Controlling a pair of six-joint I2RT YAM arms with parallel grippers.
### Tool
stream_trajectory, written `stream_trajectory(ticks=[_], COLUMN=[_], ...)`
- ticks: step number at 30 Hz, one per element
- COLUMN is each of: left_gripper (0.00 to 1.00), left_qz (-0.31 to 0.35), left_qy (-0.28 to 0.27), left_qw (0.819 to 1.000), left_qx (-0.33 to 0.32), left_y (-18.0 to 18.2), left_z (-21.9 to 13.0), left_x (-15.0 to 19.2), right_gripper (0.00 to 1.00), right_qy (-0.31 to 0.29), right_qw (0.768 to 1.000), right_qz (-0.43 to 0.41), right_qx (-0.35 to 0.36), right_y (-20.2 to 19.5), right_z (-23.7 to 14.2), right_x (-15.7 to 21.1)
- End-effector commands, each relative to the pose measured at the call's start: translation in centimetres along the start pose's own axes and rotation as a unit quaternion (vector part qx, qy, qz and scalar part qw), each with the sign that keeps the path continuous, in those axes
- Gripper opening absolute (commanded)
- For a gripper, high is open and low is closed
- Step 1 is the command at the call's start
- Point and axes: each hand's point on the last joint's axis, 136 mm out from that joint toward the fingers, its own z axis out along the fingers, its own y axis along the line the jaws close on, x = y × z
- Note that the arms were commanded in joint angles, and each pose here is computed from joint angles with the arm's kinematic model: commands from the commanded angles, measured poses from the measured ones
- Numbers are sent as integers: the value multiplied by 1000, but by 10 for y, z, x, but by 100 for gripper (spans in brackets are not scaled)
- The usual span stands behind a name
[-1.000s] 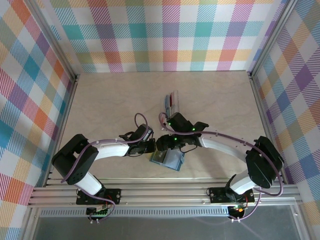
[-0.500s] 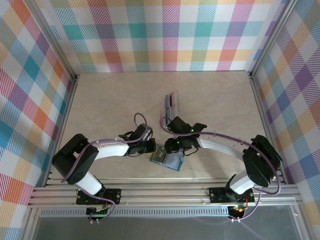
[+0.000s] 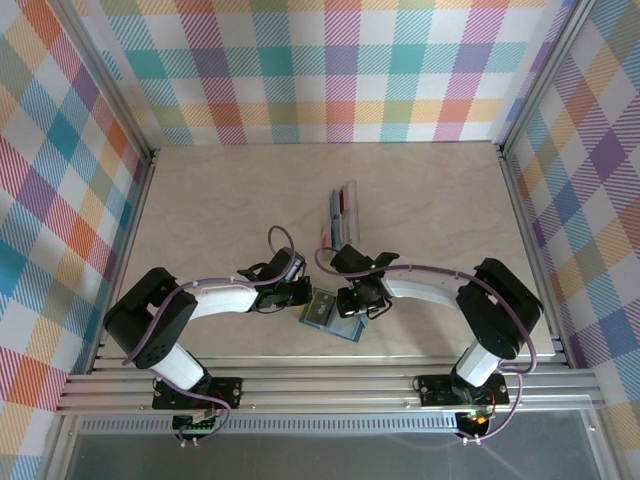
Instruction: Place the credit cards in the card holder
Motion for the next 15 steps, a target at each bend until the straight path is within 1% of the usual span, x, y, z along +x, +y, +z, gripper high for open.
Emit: stream_trajectory(ticks=[1,7,12,15], left_gripper=[10,10,10,10], left_qz=[-3,-8,-15,-18], left_qy=[27,28,28,27], left_qw=[1000,1000,999,999], left_qx=[-9,-5,-4,-3], left_y=[14,15,19,20], left_z=[17,16,15,14], left_x=[19,23,28,29], right_gripper=[32,7,1,0], right_qy=[0,-17,-22,-22], right_qw=[1000,1000,998,995], right_qz=[2,-4,-13,-17], right_qx=[0,-13,-65,-93], right_y=[2,11,31,44], right_z=[5,3,1,2], right_x=[1,-13,-25,-30])
